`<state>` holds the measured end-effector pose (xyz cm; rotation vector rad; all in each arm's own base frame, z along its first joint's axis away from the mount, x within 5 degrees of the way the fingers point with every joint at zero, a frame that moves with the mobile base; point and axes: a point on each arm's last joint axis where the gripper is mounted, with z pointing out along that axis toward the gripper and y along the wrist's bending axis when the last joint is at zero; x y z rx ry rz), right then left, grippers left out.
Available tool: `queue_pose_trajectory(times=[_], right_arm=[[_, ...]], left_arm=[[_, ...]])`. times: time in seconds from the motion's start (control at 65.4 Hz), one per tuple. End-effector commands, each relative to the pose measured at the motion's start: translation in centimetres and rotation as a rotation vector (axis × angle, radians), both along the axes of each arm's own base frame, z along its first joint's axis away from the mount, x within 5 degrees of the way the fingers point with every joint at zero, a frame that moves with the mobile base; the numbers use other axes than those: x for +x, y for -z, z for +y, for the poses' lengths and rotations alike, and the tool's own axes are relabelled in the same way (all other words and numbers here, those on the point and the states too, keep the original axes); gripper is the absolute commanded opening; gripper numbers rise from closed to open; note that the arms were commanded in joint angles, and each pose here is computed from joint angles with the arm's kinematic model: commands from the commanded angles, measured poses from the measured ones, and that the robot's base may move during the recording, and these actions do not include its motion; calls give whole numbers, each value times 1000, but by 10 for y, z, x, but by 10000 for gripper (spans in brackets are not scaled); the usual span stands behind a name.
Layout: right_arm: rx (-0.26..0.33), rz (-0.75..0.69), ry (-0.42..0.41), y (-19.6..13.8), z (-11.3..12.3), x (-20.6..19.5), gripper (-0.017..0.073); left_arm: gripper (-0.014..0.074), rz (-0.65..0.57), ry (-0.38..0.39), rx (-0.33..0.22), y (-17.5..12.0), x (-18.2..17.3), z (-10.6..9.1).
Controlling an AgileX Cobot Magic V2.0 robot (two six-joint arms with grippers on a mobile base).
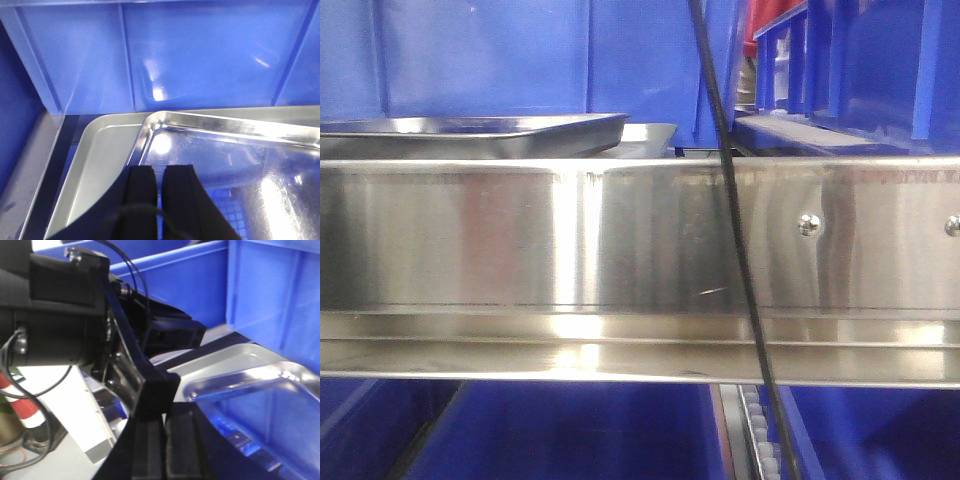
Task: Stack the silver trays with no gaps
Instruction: 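Open the right gripper and pull it away from the tray rim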
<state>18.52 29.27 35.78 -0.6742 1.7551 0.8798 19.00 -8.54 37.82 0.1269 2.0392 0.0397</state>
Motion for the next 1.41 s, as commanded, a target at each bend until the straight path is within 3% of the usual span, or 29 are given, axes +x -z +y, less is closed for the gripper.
queue_pose_trajectory(times=[0.0,0.382,0.581,0.765,0.933,1.193,1.392], right_arm=[[57,-36,-122,-10,6,-11,-69],[74,-39,-152,-11,7,-13,-69],[47,-52,-90,-13,1,-10,-69],[73,-135,1,-45,-30,-15,-69],[101,-241,6,-67,-59,-28,-69],[88,-223,-53,-37,-100,-61,-69],[129,-248,-78,-22,-141,-91,-69]], left_arm=[[25,-19,21,3,-2,0,-2],[25,-24,27,0,-3,0,-3],[25,-24,27,0,-3,0,-3],[25,-24,27,0,-3,0,-3],[25,-24,27,0,-3,0,-3],[25,-25,29,-1,-3,0,-3],[25,-25,29,-1,-3,0,-3]])
